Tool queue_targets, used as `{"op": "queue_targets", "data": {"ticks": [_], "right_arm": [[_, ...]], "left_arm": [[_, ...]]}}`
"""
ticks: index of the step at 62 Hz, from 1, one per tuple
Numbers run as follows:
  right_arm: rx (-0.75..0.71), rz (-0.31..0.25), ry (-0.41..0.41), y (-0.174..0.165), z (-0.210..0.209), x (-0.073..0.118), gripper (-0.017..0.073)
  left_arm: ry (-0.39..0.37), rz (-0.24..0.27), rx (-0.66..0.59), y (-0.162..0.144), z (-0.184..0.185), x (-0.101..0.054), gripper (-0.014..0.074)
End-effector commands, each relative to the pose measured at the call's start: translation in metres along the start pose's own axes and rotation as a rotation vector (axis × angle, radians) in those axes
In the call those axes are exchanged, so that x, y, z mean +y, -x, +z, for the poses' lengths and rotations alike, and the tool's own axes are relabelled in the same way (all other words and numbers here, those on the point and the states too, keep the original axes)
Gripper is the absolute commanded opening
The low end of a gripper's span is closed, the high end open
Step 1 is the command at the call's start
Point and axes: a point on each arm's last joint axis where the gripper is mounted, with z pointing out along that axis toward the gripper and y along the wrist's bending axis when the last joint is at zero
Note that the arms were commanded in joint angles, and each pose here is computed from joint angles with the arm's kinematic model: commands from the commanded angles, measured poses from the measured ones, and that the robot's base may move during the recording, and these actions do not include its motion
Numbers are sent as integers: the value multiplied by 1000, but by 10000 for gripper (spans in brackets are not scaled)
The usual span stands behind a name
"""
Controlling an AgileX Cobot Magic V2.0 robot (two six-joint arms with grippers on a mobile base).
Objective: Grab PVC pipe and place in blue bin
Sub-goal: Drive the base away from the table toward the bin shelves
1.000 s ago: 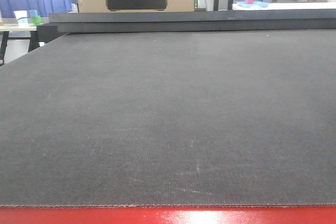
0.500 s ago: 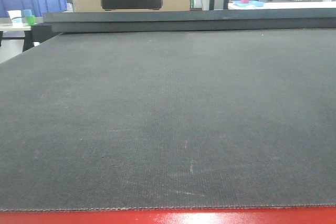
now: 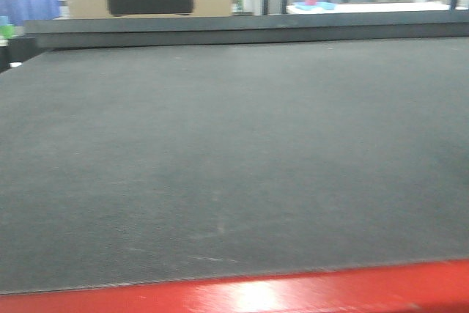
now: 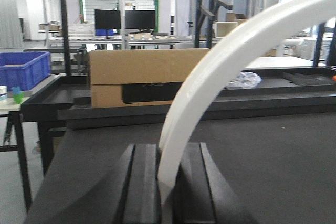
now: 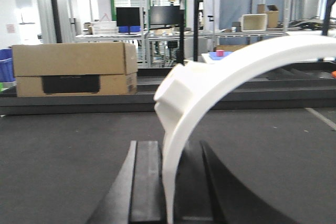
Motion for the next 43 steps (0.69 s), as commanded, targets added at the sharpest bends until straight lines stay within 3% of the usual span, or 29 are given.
{"op": "queue_targets", "data": {"ticks": [1, 43], "right_arm": [[-25, -8, -3, 3, -1, 0, -162], [-25, -8, -3, 3, -1, 0, -162]], "left_arm": [[-6, -1, -31, 3, -1, 0, -111], [-6, -1, -31, 3, -1, 0, -111]]}}
